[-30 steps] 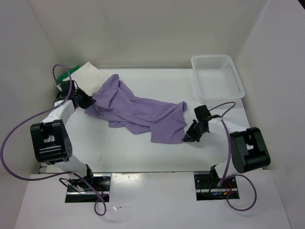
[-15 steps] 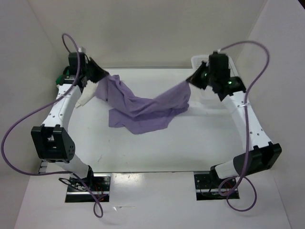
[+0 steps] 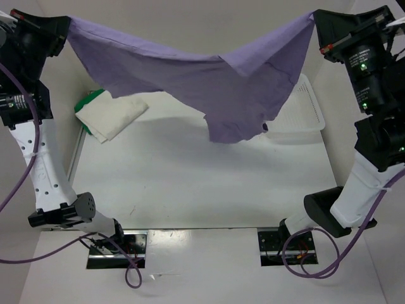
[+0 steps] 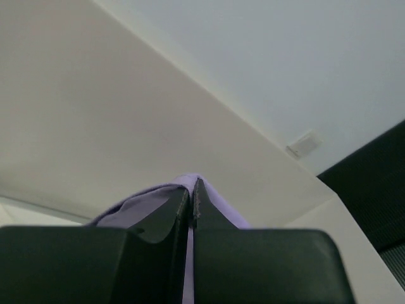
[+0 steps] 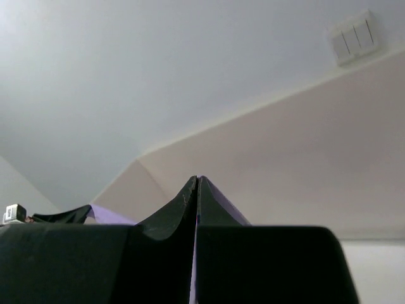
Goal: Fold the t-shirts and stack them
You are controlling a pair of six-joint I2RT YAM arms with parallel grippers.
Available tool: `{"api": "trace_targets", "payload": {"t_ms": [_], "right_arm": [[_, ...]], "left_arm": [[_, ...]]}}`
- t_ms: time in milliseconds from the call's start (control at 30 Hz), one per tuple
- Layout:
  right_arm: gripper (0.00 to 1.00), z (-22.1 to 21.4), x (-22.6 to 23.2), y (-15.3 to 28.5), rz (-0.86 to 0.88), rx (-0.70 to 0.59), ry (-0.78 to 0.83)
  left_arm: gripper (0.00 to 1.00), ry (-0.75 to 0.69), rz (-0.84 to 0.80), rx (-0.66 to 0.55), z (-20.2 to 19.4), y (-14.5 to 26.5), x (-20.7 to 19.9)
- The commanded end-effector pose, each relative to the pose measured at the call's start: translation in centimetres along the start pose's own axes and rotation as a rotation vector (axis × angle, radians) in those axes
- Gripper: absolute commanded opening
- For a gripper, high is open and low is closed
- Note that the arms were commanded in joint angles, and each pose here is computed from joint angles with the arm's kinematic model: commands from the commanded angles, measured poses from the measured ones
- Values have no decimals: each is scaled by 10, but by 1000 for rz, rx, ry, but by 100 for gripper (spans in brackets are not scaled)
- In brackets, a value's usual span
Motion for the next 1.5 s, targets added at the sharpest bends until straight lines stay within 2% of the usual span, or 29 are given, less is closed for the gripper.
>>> {"api": "trace_targets", "payload": {"t_ms": [0,100,233,267,300,333,367,433,467,533,600,633,733,767,867,900,1000,1100,1167,1267,1300,1333,1367,1400,1433,1467], "right_arm": [[0,16,4,-6,42,-78,18],[0,7,-1,-29,33,-85,17],[0,-31,-22,-80,-26,-57,36],[0,-53,-42,-105,-68,-14,47],[0,-72,-45,-117,6,57,2],[0,-84,-73,-130,-16,95,-7],[0,-121,-98,-153,-31,174,-31],[0,-145,-124,-168,-60,217,-34],[0,-172,-145,-182,-80,263,-53],[0,-184,-156,-191,-44,281,-100],[0,-181,-152,-200,6,236,-115],[0,-188,-156,-205,3,242,-127],[0,-159,-142,-202,65,160,-133],[0,-139,-131,-197,95,108,-125],[0,-99,-108,-183,140,4,-103],[0,-72,-93,-171,164,-59,-85],[0,-40,-68,-147,222,-115,-69],[0,-45,-61,-135,244,-40,-80],[0,-58,-68,-134,204,25,-71],[0,-95,-85,-126,131,191,-69],[0,-131,-99,-129,88,296,-95],[0,-124,-92,-112,87,301,-85],[0,-165,-113,-107,38,404,-99],[0,-177,-119,-98,-1,433,-96],[0,-171,-114,-79,-8,430,-79],[0,-216,-135,-63,-72,556,-91]], "left_arm": [[5,5,-34,-19,5,9,-18],[5,0,-7,-23,4,7,-10],[5,23,79,32,-16,-13,36],[5,19,138,69,-31,-24,65],[5,16,178,72,-37,-30,80],[5,14,211,85,-46,-37,98],[5,17,259,123,-64,-43,122],[5,29,332,174,-86,-59,158],[5,35,348,194,-94,-64,167],[5,46,382,231,-111,-81,191],[5,52,397,254,-122,-96,206],[5,49,338,238,-115,-106,184],[5,55,295,227,-107,-120,171],[5,54,241,207,-95,-122,148],[5,60,155,184,-83,-122,119],[5,69,136,156,-72,-120,111],[5,76,83,134,-54,-112,95],[5,78,31,105,-36,-100,75],[5,73,62,111,-42,-100,88],[5,67,79,121,-48,-88,94],[5,76,132,160,-63,-87,120],[5,69,149,170,-69,-83,130],[5,70,152,172,-72,-73,129],[5,66,178,187,-79,-67,140],[5,74,252,231,-100,-59,175],[5,73,262,251,-106,-46,177]]}}
Point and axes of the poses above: each gripper's point midway between its finger pads, its own y axis back along the fingers, its own x axis along the line the jaws close on, z = x × y, the point moved 5 cm from there along y, back along the fingers, and after that the axes turned 14 degrees about y, right-handed, at the moved point
